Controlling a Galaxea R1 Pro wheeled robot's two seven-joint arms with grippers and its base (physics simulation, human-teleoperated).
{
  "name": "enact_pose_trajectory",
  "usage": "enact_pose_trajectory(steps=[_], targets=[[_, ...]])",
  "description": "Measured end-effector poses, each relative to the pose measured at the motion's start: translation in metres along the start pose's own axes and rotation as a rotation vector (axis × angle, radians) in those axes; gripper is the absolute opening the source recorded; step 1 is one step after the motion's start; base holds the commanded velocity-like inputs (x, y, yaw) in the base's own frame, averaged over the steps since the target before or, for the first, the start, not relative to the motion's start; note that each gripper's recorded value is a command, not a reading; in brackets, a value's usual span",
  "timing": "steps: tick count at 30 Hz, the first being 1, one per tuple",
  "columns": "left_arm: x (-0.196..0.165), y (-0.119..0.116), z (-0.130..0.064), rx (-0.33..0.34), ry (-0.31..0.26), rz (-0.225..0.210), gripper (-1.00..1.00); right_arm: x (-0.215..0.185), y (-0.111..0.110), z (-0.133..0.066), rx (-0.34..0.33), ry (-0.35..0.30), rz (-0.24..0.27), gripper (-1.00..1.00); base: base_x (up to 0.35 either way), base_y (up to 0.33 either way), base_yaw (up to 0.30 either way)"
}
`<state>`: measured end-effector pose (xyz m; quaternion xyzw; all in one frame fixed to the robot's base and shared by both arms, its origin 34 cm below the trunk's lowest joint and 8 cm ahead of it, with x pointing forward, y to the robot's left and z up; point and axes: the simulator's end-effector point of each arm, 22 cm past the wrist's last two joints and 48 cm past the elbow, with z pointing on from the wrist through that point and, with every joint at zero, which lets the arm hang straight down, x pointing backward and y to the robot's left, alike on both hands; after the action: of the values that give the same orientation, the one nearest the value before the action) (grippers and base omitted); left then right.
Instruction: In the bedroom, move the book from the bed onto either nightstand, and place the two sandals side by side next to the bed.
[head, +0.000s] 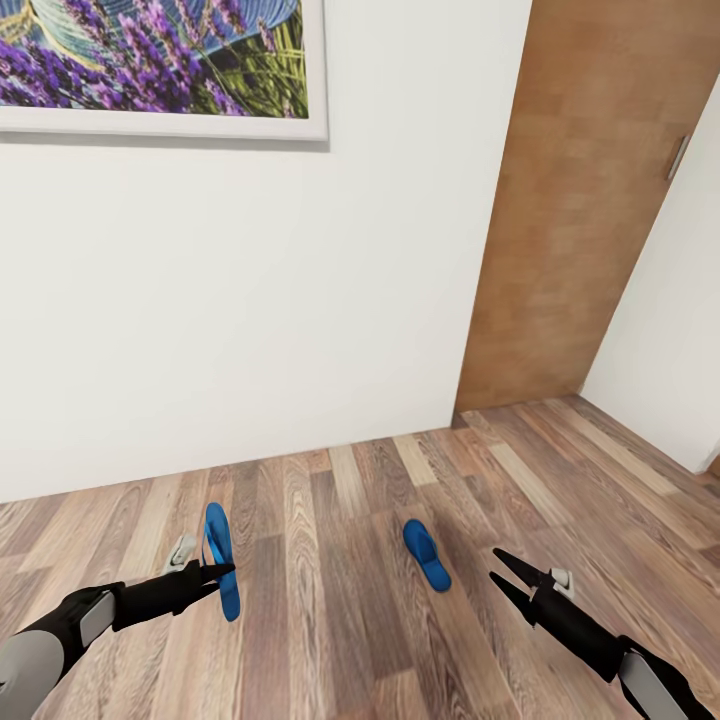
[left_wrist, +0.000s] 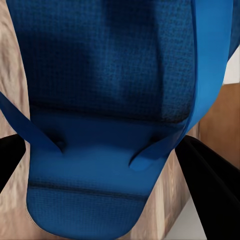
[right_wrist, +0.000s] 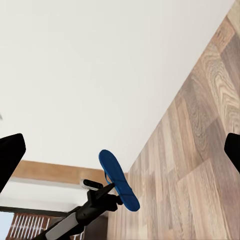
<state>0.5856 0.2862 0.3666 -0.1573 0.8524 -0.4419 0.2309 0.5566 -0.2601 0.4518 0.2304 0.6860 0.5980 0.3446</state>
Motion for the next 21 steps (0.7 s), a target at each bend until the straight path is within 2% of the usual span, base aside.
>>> enact_pose_trajectory(steps=[21], targets=[[0.0002, 0.0006, -0.0003, -0.001, 0.001, -0.001, -1.00, -0.0003, 0.0002, 0.0001, -0.001, -0.001, 0.002, 1.00, 0.024, -0.024, 0.103]])
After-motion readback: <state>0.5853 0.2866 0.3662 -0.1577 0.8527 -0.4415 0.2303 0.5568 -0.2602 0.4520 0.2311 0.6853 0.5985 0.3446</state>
